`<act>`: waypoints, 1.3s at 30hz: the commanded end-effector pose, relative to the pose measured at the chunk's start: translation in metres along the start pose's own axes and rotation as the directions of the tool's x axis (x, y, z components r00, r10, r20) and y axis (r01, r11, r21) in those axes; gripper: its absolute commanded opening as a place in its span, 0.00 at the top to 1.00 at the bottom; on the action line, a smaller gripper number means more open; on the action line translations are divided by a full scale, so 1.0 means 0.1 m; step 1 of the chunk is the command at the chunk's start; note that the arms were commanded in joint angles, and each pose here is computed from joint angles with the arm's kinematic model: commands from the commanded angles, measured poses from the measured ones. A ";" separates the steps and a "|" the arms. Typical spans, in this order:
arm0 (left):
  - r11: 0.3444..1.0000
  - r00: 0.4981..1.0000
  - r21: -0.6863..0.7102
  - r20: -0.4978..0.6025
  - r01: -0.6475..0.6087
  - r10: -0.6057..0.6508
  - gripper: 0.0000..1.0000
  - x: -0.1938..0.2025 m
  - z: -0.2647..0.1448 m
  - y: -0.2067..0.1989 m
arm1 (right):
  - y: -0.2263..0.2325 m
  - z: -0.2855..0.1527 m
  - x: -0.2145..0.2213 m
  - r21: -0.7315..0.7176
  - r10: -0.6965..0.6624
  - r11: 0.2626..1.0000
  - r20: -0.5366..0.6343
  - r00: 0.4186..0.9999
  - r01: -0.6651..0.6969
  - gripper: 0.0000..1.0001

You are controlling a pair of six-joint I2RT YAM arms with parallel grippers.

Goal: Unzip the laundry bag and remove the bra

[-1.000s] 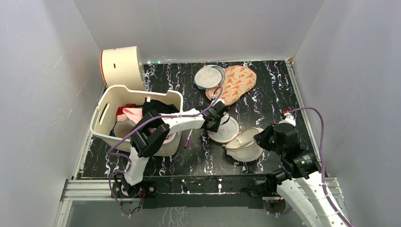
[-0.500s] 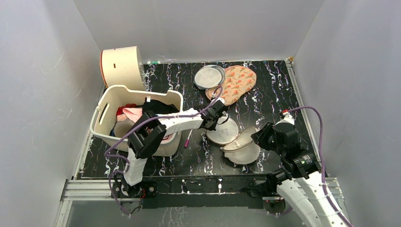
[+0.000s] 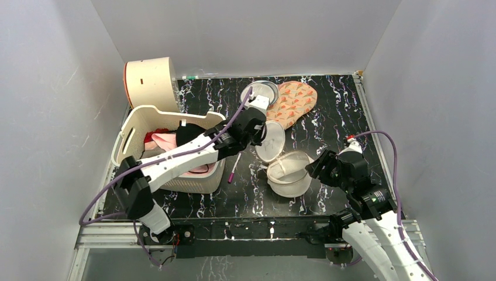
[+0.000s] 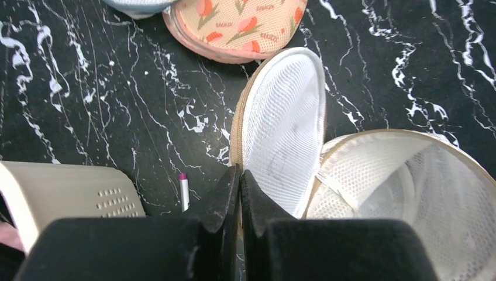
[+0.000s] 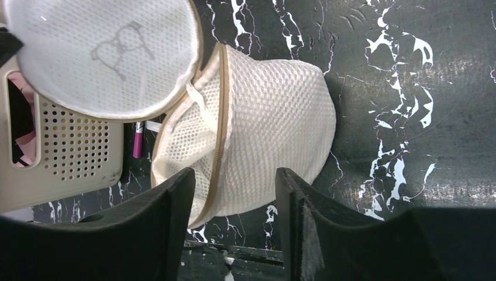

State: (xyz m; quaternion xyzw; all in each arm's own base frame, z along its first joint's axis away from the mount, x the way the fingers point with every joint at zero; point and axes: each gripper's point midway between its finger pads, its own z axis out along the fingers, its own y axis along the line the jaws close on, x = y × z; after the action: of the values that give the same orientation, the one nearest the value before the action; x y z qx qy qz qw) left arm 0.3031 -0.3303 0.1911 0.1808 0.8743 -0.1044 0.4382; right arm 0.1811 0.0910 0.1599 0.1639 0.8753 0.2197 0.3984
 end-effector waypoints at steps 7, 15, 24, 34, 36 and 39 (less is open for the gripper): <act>0.961 0.915 -0.016 0.300 -0.277 0.269 1.00 -0.50 -0.66 -0.24 | 0.36 -0.25 -0.41 -0.125 -0.006 0.992 0.135 0.991 0.023 0.42; 0.893 0.834 -0.025 0.346 -0.450 0.430 1.00 -0.32 -0.73 -0.56 | 0.53 -0.71 -0.82 -0.191 -0.012 0.978 0.329 0.944 0.079 0.22; 0.765 0.716 0.034 0.381 -0.643 0.585 1.00 0.04 -0.74 -0.99 | 0.47 -1.26 -1.19 -0.148 -0.037 0.980 0.532 0.846 0.136 0.08; 0.615 0.599 0.067 0.331 -0.786 0.729 1.00 0.55 -0.65 -1.34 | 0.23 -1.48 -1.26 -0.115 0.020 0.991 0.634 0.773 0.069 0.02; 0.585 0.578 0.080 0.311 -0.807 0.754 1.00 0.67 -0.60 -1.40 | 0.22 -1.49 -1.24 -0.122 0.026 0.990 0.636 0.771 0.067 0.02; 0.552 0.564 0.130 0.290 -0.824 0.773 1.00 0.89 -0.54 -1.50 | 0.21 -1.47 -1.24 -0.115 0.024 0.991 0.635 0.772 0.064 0.02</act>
State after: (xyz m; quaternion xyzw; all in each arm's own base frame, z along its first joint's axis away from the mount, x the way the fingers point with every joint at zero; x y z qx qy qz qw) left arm 0.1646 -0.4203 0.1599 0.5812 0.6338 -0.0179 0.5100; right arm 0.1453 0.0179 0.3305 0.1817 0.6850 0.2073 0.6744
